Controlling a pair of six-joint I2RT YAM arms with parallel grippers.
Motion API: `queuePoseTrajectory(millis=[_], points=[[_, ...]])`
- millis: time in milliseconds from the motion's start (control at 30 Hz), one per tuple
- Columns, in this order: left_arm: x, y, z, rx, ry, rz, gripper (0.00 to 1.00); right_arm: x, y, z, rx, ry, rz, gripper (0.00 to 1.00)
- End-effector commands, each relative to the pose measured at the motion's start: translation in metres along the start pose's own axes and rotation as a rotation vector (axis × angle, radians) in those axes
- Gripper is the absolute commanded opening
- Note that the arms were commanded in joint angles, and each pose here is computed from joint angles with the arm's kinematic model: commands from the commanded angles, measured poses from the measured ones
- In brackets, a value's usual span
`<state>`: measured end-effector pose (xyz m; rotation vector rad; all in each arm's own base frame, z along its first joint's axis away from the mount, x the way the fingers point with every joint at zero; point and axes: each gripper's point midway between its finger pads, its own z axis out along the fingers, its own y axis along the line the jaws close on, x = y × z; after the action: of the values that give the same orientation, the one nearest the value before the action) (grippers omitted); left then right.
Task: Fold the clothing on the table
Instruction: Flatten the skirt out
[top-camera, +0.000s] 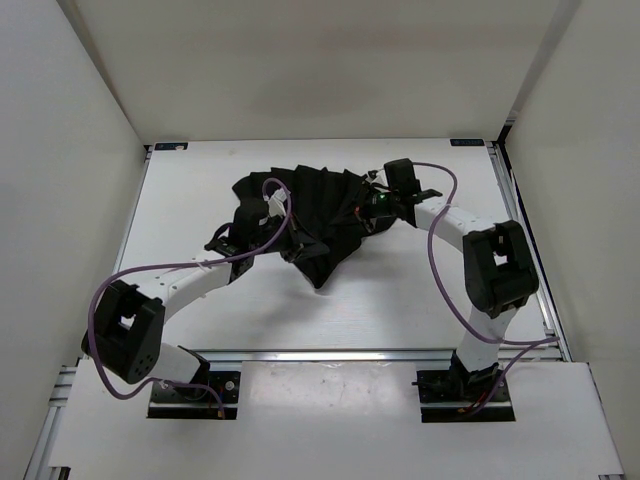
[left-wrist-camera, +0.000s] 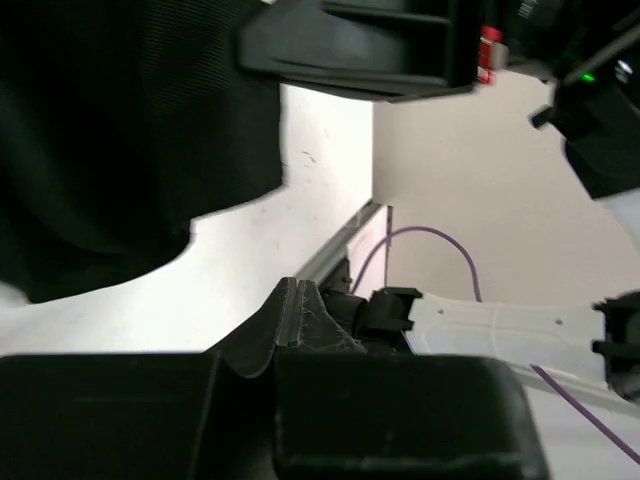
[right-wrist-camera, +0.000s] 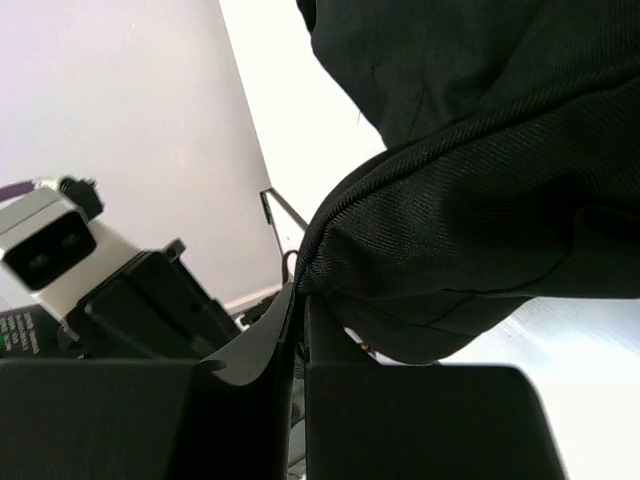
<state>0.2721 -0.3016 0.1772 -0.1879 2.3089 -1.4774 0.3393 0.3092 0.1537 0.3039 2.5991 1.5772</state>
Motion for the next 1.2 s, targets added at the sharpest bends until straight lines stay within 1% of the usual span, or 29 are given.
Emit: queuePoseTrajectory(millis=[0,133,300,400,500,633,667,700,767,800,833,933,1000,1033,1100,1167], points=[[-0.003,0.009,-0.007,-0.039,-0.037,0.023,0.0,-0.002,0.016,-0.004,-0.015,-0.008,-0.047,0.0],[-0.009,0.015,-0.006,-0.054,-0.068,0.024,0.0,-0.003,0.018,-0.011,-0.029,-0.012,-0.047,0.0],[-0.017,0.008,-0.003,-0.029,-0.086,0.024,0.0,0.01,0.019,-0.018,-0.039,0.037,-0.039,0.0],[-0.02,0.01,0.0,-0.036,-0.098,0.018,0.0,0.017,0.02,-0.025,-0.057,0.063,-0.026,0.0],[-0.016,0.012,0.004,-0.031,-0.086,0.003,0.0,0.025,0.022,-0.03,-0.077,0.078,-0.019,0.01],[-0.012,0.01,0.008,-0.017,-0.076,0.008,0.0,0.024,0.022,-0.035,-0.072,0.095,-0.016,0.0],[-0.012,0.002,0.009,0.006,-0.069,0.025,0.0,0.022,0.022,-0.033,-0.067,0.1,-0.024,0.0],[-0.007,0.003,0.01,0.016,-0.043,0.024,0.0,0.021,0.02,-0.034,-0.044,0.102,-0.016,0.0],[-0.007,-0.008,0.013,0.046,-0.028,0.051,0.0,0.02,0.014,-0.032,0.017,0.118,-0.032,0.0],[0.0,-0.007,0.015,0.04,-0.001,0.061,0.0,0.017,0.013,-0.03,0.026,0.121,-0.075,0.0],[0.003,-0.009,0.019,0.038,0.006,0.074,0.0,0.019,0.006,-0.027,0.064,0.125,-0.062,0.0],[0.01,-0.004,0.024,-0.017,0.019,0.129,0.0,0.008,-0.007,-0.03,0.156,0.092,-0.111,0.0],[0.016,0.008,0.025,-0.058,0.033,0.159,0.0,-0.01,-0.003,-0.038,0.233,0.032,-0.187,0.0],[0.021,0.014,0.027,-0.08,0.042,0.159,0.0,-0.014,-0.006,-0.039,0.254,0.026,-0.188,0.0],[0.032,0.034,0.028,-0.129,0.058,0.154,0.0,-0.029,0.003,-0.046,0.295,-0.029,-0.247,0.0],[0.036,0.052,0.028,-0.203,0.025,0.179,0.0,-0.038,0.006,-0.05,0.315,-0.054,-0.258,0.0]])
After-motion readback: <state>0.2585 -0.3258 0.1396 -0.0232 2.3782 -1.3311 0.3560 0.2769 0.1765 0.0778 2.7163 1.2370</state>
